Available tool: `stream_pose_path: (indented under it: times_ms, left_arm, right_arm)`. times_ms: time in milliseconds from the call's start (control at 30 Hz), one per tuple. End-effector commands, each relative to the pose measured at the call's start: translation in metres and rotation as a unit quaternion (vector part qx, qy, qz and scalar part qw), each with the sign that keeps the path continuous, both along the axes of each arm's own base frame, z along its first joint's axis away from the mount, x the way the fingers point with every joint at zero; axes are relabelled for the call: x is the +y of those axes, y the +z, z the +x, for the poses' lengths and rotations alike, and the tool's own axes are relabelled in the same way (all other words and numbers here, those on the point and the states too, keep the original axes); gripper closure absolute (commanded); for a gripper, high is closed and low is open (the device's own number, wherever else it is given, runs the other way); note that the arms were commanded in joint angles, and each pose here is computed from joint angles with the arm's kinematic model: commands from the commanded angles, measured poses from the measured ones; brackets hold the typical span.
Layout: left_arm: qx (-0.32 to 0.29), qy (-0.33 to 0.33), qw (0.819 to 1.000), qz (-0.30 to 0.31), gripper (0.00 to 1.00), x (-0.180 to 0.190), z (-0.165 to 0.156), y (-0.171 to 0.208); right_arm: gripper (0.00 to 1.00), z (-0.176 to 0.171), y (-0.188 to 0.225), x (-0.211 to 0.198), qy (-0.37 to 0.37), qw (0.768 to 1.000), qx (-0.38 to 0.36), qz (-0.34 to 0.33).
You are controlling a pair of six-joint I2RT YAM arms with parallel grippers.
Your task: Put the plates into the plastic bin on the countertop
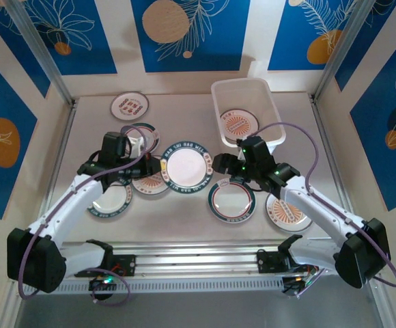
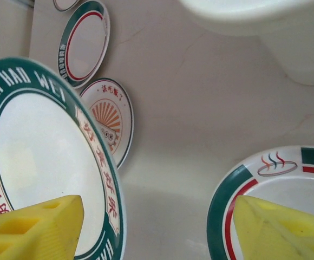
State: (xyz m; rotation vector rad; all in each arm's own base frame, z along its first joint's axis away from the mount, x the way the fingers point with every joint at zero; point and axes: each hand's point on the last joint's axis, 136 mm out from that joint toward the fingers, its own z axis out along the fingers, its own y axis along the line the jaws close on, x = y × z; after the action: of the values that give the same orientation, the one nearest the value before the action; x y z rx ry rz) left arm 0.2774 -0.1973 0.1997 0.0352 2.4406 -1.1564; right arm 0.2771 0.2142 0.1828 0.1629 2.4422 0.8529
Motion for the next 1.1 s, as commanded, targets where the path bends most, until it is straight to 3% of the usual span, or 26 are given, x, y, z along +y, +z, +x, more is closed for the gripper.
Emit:
stream_pose_path:
  times_ms: [0,133,600,933,1067]
  left_arm:
    - [-0.033,-0.018,0.998,-0.054,1.00,-0.012,0.007,0.032]
    - [-0.038,-0.021,0.997,-0.064,1.00,-0.014,0.009,0.038]
    - [-0.040,-0.018,0.996,-0.079,1.00,-0.019,0.017,0.043]
    - [-0.037,-0.010,0.997,-0.074,1.00,-0.018,0.020,0.041]
    - [-0.032,-0.008,0.997,-0.070,1.00,-0.018,0.017,0.038]
  right_arm:
    - [0.27,0.002,0.012,0.015,0.031,0.999,-0.015,0.011]
    - [0.31,0.003,0.005,0.017,0.033,0.999,-0.004,0.006]
    - [0.56,-0.004,-0.002,0.029,0.047,0.997,0.016,0.062]
    - [0.77,-0.008,-0.001,0.031,0.057,0.996,0.016,0.066]
    - [0.80,-0.010,-0.001,0.027,0.051,0.996,0.012,0.065]
